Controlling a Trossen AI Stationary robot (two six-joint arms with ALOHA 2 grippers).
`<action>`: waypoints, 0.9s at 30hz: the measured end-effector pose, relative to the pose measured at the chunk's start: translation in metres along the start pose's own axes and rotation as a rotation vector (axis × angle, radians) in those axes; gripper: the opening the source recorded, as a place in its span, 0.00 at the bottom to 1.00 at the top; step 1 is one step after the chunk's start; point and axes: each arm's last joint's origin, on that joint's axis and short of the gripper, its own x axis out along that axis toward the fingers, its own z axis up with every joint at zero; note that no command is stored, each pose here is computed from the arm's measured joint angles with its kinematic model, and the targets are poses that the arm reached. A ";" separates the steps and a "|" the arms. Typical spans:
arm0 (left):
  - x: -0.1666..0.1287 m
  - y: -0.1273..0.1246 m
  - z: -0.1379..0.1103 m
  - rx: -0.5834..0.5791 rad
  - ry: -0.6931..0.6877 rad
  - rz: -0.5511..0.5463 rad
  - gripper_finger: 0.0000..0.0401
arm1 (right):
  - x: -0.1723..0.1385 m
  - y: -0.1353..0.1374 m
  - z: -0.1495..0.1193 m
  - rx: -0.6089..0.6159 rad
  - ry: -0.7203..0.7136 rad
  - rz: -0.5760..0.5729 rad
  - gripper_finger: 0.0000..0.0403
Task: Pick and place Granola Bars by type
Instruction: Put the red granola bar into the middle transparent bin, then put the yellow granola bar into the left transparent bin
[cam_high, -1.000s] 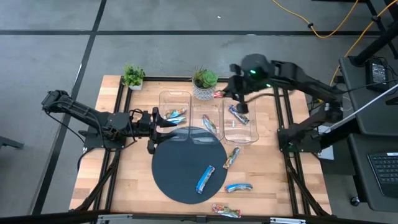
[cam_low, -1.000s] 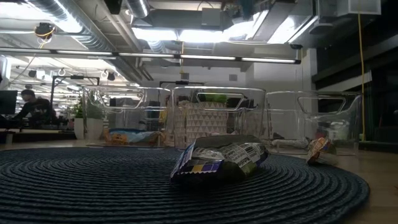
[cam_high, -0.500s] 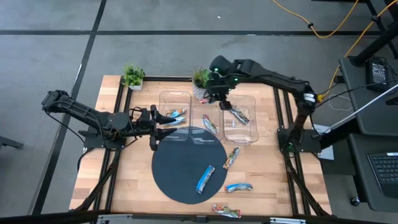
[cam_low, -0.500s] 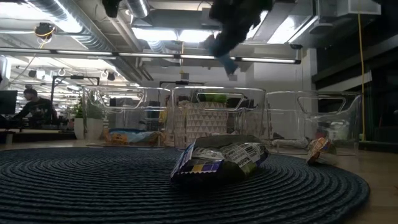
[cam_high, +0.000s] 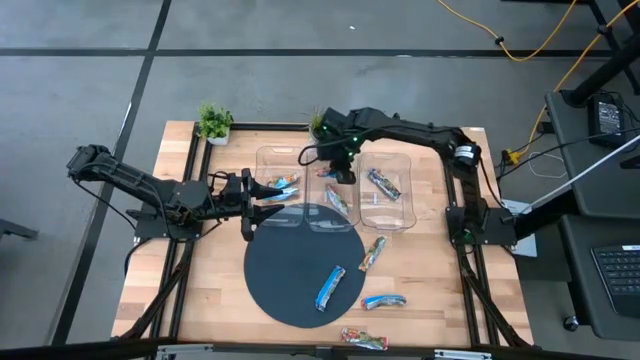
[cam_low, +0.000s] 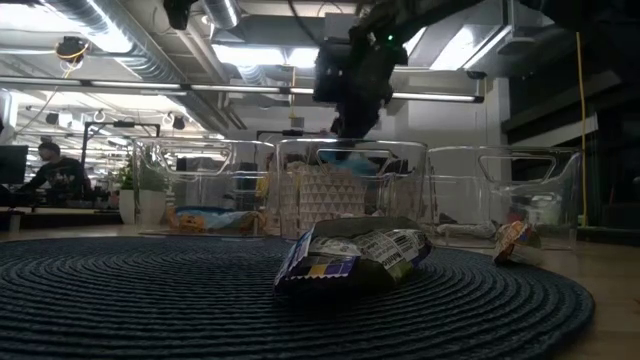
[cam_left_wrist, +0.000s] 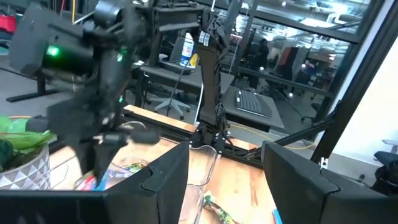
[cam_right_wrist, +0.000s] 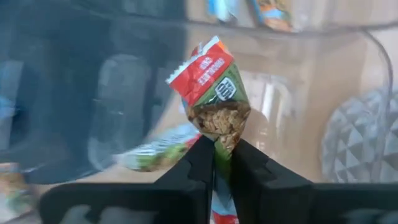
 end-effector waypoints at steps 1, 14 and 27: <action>0.000 0.000 0.000 0.000 0.000 0.000 0.48 | 0.004 -0.002 -0.001 0.004 0.016 -0.012 0.12; 0.000 0.001 0.000 0.000 -0.006 0.023 0.48 | 0.038 -0.015 -0.003 0.094 0.099 -0.111 0.12; 0.000 0.001 0.000 0.000 -0.006 0.022 0.48 | 0.025 0.001 0.004 0.104 0.108 -0.182 0.33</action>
